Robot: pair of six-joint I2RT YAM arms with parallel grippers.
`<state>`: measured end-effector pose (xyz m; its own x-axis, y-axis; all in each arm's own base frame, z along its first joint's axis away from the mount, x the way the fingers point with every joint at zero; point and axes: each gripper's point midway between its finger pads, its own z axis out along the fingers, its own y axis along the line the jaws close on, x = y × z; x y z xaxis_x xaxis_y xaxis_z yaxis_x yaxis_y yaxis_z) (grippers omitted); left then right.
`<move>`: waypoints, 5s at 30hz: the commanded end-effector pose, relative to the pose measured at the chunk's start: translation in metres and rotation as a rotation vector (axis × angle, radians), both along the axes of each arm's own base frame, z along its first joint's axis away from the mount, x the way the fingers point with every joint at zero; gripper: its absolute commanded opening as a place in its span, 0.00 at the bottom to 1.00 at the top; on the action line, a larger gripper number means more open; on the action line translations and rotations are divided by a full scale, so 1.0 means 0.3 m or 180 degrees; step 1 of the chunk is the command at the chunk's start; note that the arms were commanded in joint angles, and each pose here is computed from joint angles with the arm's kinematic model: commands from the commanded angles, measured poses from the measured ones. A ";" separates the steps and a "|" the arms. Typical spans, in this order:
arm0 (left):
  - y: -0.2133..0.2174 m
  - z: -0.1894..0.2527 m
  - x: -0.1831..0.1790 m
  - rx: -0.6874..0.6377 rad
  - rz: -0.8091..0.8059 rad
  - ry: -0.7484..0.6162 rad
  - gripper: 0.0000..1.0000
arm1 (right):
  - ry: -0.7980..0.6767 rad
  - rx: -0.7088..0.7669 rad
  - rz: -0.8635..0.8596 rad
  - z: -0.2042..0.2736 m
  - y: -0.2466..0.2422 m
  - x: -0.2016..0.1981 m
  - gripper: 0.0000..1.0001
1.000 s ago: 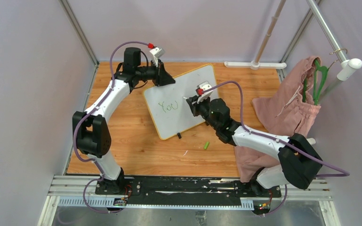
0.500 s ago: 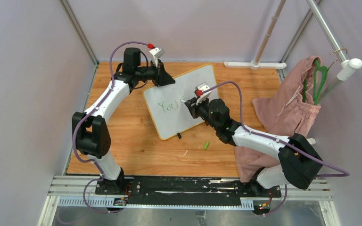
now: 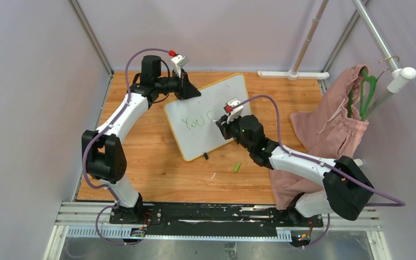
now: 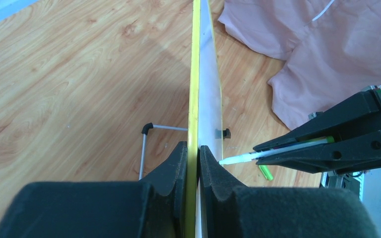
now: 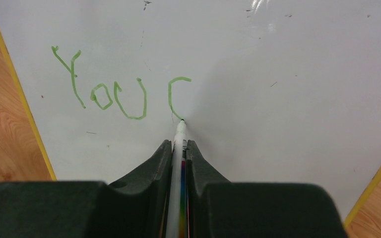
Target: Write a sentence on the whiteboard
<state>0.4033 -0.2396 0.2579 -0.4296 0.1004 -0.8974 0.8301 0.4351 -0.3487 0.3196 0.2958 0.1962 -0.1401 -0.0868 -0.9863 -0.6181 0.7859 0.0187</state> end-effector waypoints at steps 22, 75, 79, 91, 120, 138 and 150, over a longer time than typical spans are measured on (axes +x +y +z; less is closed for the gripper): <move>-0.013 -0.021 -0.019 0.0068 -0.0050 -0.0082 0.00 | -0.0185 0.0269 -0.0216 0.130 -0.075 0.031 0.00; -0.023 -0.023 -0.028 0.0086 -0.0068 -0.0080 0.00 | -0.0090 0.0323 -0.0355 0.095 -0.106 0.061 0.00; -0.024 -0.026 -0.028 0.0087 -0.0071 -0.0074 0.00 | -0.0066 0.0316 -0.0349 0.082 -0.112 0.050 0.00; -0.025 -0.024 -0.029 0.0085 -0.0074 -0.0079 0.00 | -0.0035 0.0286 -0.0355 0.078 -0.104 0.063 0.00; -0.030 -0.023 -0.034 0.0094 -0.0084 -0.0086 0.00 | -0.0113 0.0427 -0.0267 0.133 -0.073 0.070 0.00; -0.032 -0.026 -0.037 0.0106 -0.0092 -0.0082 0.00 | -0.0041 0.0412 -0.0078 0.117 -0.023 0.059 0.00; -0.035 -0.026 -0.043 0.0110 -0.0100 -0.0086 0.00 | -0.0020 0.0366 -0.0204 0.116 -0.029 0.090 0.00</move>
<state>0.4018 -0.2414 0.2591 -0.4243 0.1040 -0.8995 0.8292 0.4438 -0.3398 0.3388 0.2869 0.2206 -0.1481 0.0181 -0.9888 -0.5873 0.8028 0.1026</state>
